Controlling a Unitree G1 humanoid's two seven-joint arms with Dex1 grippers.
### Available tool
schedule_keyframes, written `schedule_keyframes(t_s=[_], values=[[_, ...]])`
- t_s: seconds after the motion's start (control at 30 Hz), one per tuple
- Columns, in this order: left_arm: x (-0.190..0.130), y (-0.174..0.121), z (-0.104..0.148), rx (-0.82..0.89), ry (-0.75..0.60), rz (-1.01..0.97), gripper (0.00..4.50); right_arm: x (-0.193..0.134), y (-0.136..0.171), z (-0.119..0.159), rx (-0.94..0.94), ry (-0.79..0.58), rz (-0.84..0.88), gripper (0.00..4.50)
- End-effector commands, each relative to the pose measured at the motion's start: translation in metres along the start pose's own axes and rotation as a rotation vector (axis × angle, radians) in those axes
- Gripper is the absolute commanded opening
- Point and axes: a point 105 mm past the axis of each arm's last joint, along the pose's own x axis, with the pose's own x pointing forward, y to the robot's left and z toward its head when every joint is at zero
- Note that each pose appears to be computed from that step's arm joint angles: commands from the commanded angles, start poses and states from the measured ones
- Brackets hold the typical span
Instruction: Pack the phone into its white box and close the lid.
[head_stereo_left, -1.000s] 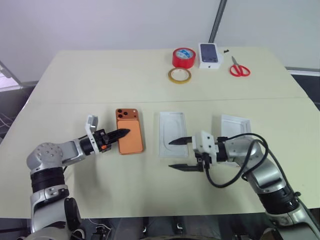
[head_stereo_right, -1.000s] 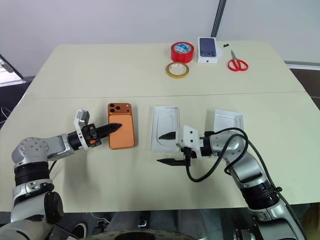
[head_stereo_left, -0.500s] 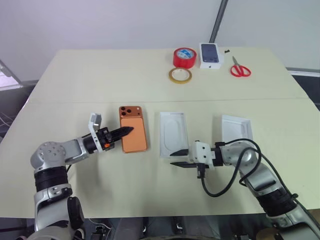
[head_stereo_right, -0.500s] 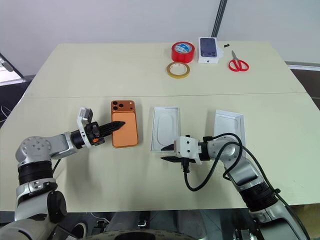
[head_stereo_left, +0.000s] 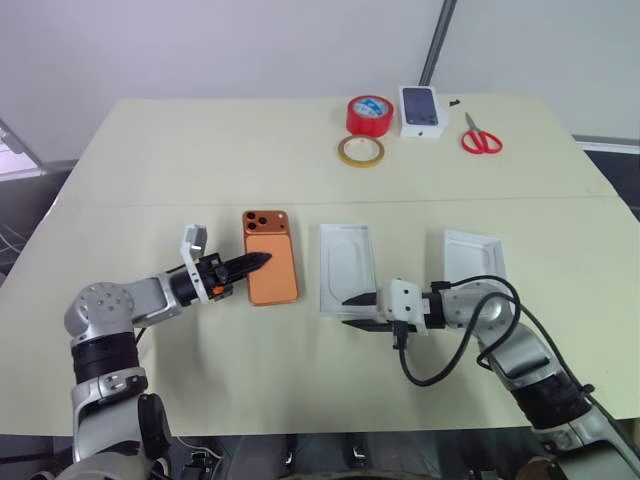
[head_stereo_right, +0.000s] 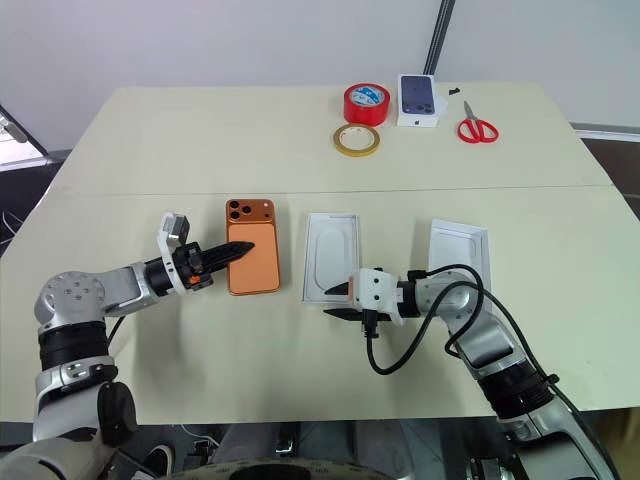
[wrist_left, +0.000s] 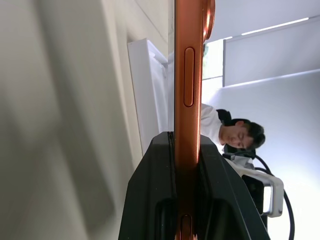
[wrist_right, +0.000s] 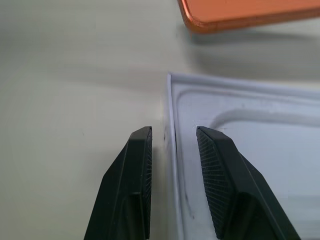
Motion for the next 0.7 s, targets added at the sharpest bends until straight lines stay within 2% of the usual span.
schedule_keyframes(t_s=[0.03, 0.3, 0.5, 0.7], values=[[0.003, -0.023, 0.011, 0.063, -0.028, -0.078, 0.0, 0.004, 0.003, -0.002, -0.058, 0.021, 0.021, 0.14], [0.006, -0.029, 0.021, 0.054, -0.065, -0.098, 0.0, 0.009, -0.005, 0.026, -0.059, -0.06, -0.016, 0.06], [0.02, -0.049, 0.038, 0.05, -0.101, -0.164, 0.0, 0.04, -0.01, 0.032, -0.077, -0.03, -0.056, 0.06], [0.035, -0.048, 0.028, 0.04, -0.046, -0.16, 0.0, 0.058, -0.017, 0.031, -0.025, -0.002, -0.095, 0.06]])
